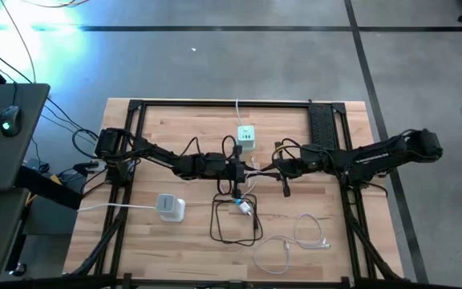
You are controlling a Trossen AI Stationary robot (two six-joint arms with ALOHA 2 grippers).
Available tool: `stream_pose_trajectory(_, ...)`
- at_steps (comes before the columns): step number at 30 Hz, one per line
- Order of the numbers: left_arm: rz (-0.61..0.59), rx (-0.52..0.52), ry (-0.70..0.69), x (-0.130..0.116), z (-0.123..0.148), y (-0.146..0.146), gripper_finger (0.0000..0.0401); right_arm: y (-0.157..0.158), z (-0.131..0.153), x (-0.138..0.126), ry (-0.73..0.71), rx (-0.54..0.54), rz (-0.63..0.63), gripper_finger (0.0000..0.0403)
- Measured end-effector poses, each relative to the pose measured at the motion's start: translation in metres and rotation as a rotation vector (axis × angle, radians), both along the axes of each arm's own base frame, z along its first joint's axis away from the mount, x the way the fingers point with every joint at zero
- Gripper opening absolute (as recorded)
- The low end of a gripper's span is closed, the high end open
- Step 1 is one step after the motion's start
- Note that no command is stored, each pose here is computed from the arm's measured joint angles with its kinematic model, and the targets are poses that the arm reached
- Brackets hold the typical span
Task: Insert USB
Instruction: Insert the top white charger cable into the green outlet extension
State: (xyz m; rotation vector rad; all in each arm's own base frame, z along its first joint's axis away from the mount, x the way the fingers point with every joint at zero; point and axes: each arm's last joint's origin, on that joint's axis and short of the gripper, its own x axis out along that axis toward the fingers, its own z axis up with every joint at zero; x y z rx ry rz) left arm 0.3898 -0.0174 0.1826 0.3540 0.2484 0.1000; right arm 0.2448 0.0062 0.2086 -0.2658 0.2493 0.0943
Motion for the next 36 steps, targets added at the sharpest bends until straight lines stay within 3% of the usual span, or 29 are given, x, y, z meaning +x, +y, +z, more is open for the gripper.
stream_pose_trajectory(8,0.204,0.107,0.033,-0.003,-0.002,-0.006,0.0,-0.002,0.02,0.01,0.183,-0.004,-0.093,0.0111)
stream_pose_trajectory(13,0.421,0.225,0.049,-0.008,0.0,-0.014,0.0,-0.007,0.023,0.01,0.199,0.195,-0.301,0.0159)
stream_pose_trajectory(17,0.556,0.297,0.058,-0.012,0.001,-0.022,0.0,-0.011,0.012,0.01,0.168,0.31,-0.464,0.0168)
stream_pose_trajectory(20,0.635,0.354,0.071,-0.014,0.003,-0.027,0.0,-0.011,0.004,0.015,0.07,0.447,-0.478,0.0169)
stream_pose_trajectory(27,0.666,0.483,0.138,-0.018,0.003,-0.036,0.0,-0.019,-0.003,0.031,-0.078,0.781,-0.445,0.0169)
stream_pose_trajectory(32,0.639,0.587,0.198,-0.019,0.003,-0.041,0.0,-0.03,-0.017,0.038,-0.051,0.996,-0.451,0.0169)
stream_pose_trajectory(36,0.63,0.633,0.225,-0.02,0.003,-0.045,0.0,-0.033,-0.023,0.046,-0.069,1.047,-0.395,0.0169)
